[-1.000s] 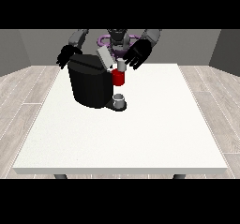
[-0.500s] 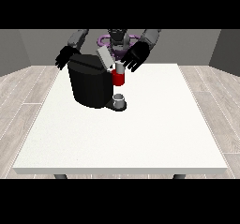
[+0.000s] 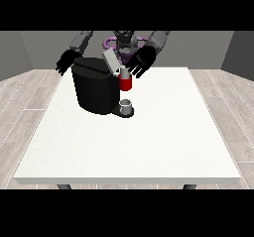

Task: Insert the coffee pod into the coffee machine and close the lid

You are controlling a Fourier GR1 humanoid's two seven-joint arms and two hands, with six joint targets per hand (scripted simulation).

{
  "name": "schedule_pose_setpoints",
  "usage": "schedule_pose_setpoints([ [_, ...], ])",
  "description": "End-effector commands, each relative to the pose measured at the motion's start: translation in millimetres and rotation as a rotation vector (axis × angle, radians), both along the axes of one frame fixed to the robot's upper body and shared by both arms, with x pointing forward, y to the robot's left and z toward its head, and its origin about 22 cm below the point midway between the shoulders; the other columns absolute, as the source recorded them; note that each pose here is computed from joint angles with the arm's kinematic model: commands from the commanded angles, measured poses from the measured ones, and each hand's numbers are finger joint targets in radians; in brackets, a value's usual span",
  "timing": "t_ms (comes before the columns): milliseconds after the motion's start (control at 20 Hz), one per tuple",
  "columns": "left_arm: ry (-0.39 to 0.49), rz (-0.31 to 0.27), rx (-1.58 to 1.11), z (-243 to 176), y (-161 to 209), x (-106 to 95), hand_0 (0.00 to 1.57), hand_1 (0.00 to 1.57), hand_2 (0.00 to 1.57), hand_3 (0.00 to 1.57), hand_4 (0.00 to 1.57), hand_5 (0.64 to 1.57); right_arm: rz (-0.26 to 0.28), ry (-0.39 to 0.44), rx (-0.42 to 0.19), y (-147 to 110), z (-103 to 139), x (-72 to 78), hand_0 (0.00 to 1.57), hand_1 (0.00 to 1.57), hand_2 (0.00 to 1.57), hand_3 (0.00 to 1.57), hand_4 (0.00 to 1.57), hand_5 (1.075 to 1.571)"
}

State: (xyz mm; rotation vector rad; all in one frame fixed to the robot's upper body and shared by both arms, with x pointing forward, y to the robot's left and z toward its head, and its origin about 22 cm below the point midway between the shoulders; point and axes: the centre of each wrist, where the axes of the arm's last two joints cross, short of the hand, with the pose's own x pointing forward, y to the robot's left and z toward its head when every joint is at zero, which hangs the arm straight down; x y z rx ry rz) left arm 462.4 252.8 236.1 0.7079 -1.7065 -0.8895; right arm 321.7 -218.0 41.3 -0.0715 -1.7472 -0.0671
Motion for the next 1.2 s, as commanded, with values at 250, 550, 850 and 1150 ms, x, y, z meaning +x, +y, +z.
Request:
schedule_pose_setpoints([
  [250,0.029,0.010,0.008,-8,4,1,1.22,1.22,1.27,1.20,0.49,1.571,-0.010,0.006,-0.006,-3,-13,-8.4,0.00,0.00,0.00,0.00,0.45,1.571],
  [550,0.058,0.000,0.009,-17,-4,2,1.22,1.22,1.25,1.15,0.47,1.571,0.008,0.016,0.006,-10,1,-2.1,0.00,0.00,0.00,0.00,0.45,1.571],
  [850,0.022,0.039,0.033,-2,17,1,1.15,1.15,1.18,1.02,0.45,1.571,0.001,0.016,-0.015,17,1,-7.9,0.00,0.00,0.00,0.00,0.37,1.571],
  [1150,0.048,-0.004,0.068,-19,-6,1,1.07,1.07,1.12,0.95,0.38,1.571,0.002,0.022,0.010,-6,-1,-0.1,0.00,0.00,0.00,0.00,0.44,1.571],
])
